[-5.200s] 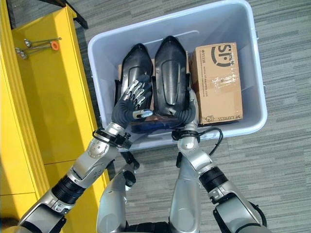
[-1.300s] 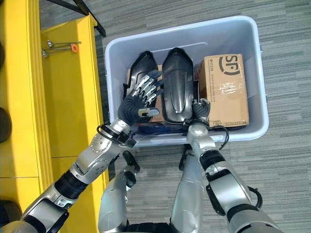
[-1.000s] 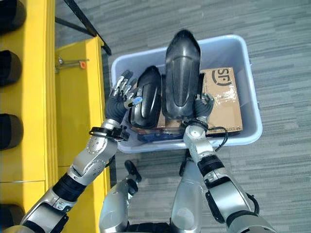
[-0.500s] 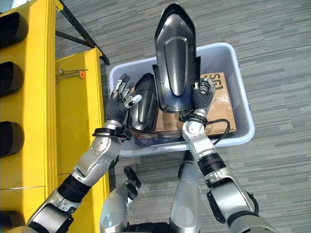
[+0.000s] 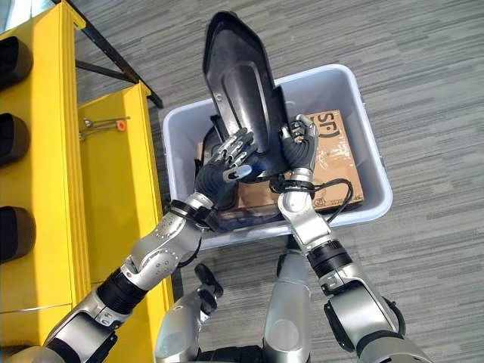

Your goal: Move parts from the plastic box to the shelf.

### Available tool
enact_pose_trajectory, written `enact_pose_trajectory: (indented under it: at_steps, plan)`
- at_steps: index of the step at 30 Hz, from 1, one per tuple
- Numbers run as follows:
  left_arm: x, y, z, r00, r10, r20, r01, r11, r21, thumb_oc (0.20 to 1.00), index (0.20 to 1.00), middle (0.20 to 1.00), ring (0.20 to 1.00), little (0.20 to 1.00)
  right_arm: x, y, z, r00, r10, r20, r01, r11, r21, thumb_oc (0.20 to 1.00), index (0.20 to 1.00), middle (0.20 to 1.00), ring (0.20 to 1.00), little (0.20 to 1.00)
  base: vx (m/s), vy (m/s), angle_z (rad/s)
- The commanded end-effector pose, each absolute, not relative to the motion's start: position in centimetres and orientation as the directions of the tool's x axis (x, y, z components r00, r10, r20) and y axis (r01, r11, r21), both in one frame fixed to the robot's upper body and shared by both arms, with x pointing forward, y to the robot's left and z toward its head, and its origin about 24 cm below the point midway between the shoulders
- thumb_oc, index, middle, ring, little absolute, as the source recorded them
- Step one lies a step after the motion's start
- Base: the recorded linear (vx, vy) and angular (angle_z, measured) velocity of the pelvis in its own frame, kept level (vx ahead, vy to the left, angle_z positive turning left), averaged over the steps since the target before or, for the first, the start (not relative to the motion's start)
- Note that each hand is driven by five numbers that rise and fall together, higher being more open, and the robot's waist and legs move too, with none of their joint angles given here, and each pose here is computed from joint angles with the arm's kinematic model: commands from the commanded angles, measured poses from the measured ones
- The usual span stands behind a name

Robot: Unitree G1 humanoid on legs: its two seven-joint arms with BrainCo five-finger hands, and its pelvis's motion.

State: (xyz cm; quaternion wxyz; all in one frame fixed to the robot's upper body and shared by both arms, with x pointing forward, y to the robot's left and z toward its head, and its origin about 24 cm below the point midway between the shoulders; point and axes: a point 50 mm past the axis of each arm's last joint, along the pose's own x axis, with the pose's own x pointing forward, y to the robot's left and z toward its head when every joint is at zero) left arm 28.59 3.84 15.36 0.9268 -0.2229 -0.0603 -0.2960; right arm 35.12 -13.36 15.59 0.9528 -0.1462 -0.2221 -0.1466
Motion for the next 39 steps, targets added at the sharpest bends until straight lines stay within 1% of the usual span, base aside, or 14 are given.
enact_pose_trajectory:
  at_steps: [1,2,6,9,12,15,16,19,23,24,25,29,33,39]
  plan:
    - [27.2,2.5,16.9,0.763,-0.559,0.323,0.645,0.625,-0.440,1.000,1.000,1.000,1.000,1.000,33.9,-10.7,19.1,0.759,-0.145,0.635,0.289,0.949,-0.129,0.200,0.200,0.200,0.200,0.200,0.00,0.000,0.00]
    - [27.2,2.2,16.9,0.774,-0.550,0.315,0.627,0.593,-0.504,1.000,1.000,1.000,1.000,1.000,33.7,-10.5,19.2,0.739,-0.160,0.654,0.306,0.945,-0.115,0.200,0.200,0.200,0.200,0.200,0.02,0.032,-0.01]
    - [27.4,2.1,17.9,0.813,-0.473,0.341,0.580,0.605,-0.545,1.000,1.000,1.000,1.000,1.000,33.3,-9.5,19.8,0.717,-0.143,0.683,0.299,0.947,-0.116,0.200,0.200,0.200,0.200,0.200,-0.01,0.026,-0.07]
    - [27.5,3.2,19.4,0.819,-0.364,0.444,0.557,0.693,-0.459,1.000,1.000,1.000,1.000,1.000,33.4,-9.8,19.6,0.717,-0.174,0.675,0.335,0.935,-0.115,0.200,0.200,0.200,0.200,0.200,-0.03,-0.025,-0.08]
    - [27.1,5.1,21.0,0.780,-0.267,0.566,0.522,0.777,-0.352,1.000,1.000,1.000,1.000,1.000,33.4,-10.6,18.9,0.725,-0.225,0.651,0.379,0.920,-0.104,0.200,0.200,0.200,0.200,0.200,0.00,0.000,0.00]
    - [26.5,9.8,23.4,0.721,-0.030,0.692,0.373,0.859,-0.351,1.000,1.000,1.000,1.000,1.000,33.3,-12.8,17.1,0.720,-0.324,0.614,0.457,0.887,-0.069,0.200,0.200,0.200,0.200,0.200,-0.06,-0.063,0.07]
    - [26.5,12.1,23.9,0.709,0.110,0.696,0.273,0.868,-0.416,1.000,1.000,1.000,1.000,1.000,33.2,-13.7,16.6,0.710,-0.366,0.601,0.487,0.872,-0.043,0.200,0.200,0.200,0.200,0.200,-0.02,-0.087,0.18]
    - [26.8,13.9,23.8,0.709,0.239,0.663,0.181,0.848,-0.499,1.000,1.000,1.000,1.000,1.000,33.2,-14.0,16.3,0.703,-0.395,0.592,0.505,0.863,-0.024,0.200,0.200,0.200,0.200,0.200,-0.02,-0.068,0.26]
    - [26.9,15.4,23.5,0.693,0.355,0.628,0.027,0.857,-0.515,1.000,1.000,1.000,1.000,1.000,33.1,-14.2,16.2,0.690,-0.432,0.582,0.527,0.850,0.006,0.200,0.200,0.200,0.200,0.200,-0.02,-0.062,0.09]
    - [26.9,15.4,23.5,0.693,0.356,0.627,0.027,0.857,-0.515,1.000,1.000,1.000,1.000,1.000,33.1,-14.2,16.2,0.690,-0.431,0.582,0.526,0.850,0.007,0.200,0.200,0.200,0.200,0.200,-0.03,-0.080,0.05]
    - [27.6,15.6,22.9,0.728,0.343,0.594,0.015,0.858,-0.514,1.000,1.000,1.000,1.000,1.000,33.1,-14.0,16.6,0.684,-0.428,0.591,0.515,0.857,0.024,0.200,0.200,0.200,0.200,0.200,-0.03,-0.049,0.04]
    - [29.3,13.5,20.8,0.881,0.106,0.461,0.142,0.870,-0.472,1.000,1.000,1.000,1.000,1.000,33.1,-13.3,17.6,0.673,-0.387,0.630,0.485,0.874,0.018,0.200,0.200,0.200,0.200,0.200,-0.03,-0.036,0.06]
    - [29.6,10.7,19.3,0.923,-0.079,0.377,0.248,0.871,-0.424,1.000,1.000,1.000,1.000,1.000,32.8,-12.6,19.3,0.642,-0.339,0.688,0.445,0.895,0.026,0.200,0.200,0.200,0.200,0.200,-0.02,-0.017,-0.01]
    - [29.0,8.6,17.4,0.946,-0.160,0.282,0.287,0.821,-0.494,1.000,1.000,1.000,1.000,1.000,31.5,-11.8,21.7,0.557,-0.259,0.789,0.384,0.923,0.032,0.200,0.200,0.200,0.200,0.200,-0.01,0.027,-0.07]
